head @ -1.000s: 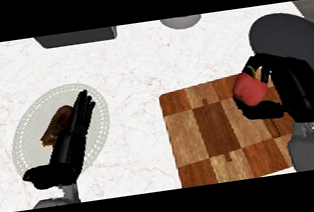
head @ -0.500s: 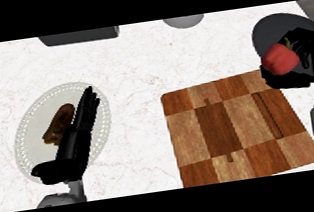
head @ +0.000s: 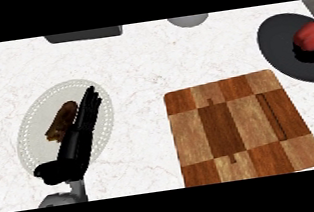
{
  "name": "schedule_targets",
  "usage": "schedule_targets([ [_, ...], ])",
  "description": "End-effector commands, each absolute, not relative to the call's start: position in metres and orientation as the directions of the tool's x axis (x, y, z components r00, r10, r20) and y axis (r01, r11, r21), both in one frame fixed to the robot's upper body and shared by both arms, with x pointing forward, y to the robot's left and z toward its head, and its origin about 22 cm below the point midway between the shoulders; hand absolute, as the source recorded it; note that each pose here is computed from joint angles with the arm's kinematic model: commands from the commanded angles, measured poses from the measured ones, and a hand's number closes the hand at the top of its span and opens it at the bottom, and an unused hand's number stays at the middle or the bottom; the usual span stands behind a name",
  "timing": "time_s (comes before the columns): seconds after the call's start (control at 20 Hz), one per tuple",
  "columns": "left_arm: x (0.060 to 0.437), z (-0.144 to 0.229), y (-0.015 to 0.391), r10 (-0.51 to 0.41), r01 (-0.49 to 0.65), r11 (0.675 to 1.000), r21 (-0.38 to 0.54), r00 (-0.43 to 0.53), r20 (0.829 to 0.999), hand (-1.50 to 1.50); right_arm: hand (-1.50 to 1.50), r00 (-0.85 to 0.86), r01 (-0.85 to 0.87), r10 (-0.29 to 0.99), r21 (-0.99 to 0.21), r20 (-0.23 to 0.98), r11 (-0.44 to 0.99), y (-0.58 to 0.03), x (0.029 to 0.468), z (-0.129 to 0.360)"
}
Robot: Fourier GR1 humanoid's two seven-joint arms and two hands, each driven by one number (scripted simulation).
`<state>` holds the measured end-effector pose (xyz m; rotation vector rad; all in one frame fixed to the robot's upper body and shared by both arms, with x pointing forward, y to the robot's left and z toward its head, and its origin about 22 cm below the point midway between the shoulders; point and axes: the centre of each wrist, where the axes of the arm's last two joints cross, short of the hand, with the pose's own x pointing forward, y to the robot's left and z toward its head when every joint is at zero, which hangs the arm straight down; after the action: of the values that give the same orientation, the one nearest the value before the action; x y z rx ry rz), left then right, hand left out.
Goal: Pick the bell pepper from the cutting board and place it in the pan
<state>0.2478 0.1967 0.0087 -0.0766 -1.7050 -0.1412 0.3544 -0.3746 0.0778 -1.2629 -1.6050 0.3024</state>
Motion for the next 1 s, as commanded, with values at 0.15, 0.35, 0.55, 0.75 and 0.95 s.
schedule_targets([
  [0.15,0.262,0.012,0.202,-0.029,0.165,0.985,0.055,-0.158,0.987,0.0,1.5,0.081,0.675,0.782,-0.612,0.617,0.413,-0.428,0.366,0.069],
  [0.35,0.26,0.02,0.193,-0.028,0.181,0.982,0.055,-0.149,0.989,0.0,1.5,0.086,0.674,0.791,-0.62,0.606,0.402,-0.434,0.381,0.086],
  [0.55,0.263,0.015,0.181,-0.022,0.171,0.984,0.052,-0.169,0.985,0.0,1.5,0.197,0.543,0.736,-0.697,0.647,0.468,-0.443,0.377,0.075],
  [0.75,0.264,0.024,0.18,-0.022,0.196,0.979,0.059,-0.183,0.983,0.0,-1.5,0.315,0.278,0.79,-0.847,0.526,0.453,-0.453,0.367,0.063],
  [0.95,0.266,0.019,0.182,-0.02,0.206,0.977,0.057,-0.175,0.984,0.0,-1.5,0.235,0.191,0.713,-0.751,0.66,0.632,-0.431,0.377,0.051],
])
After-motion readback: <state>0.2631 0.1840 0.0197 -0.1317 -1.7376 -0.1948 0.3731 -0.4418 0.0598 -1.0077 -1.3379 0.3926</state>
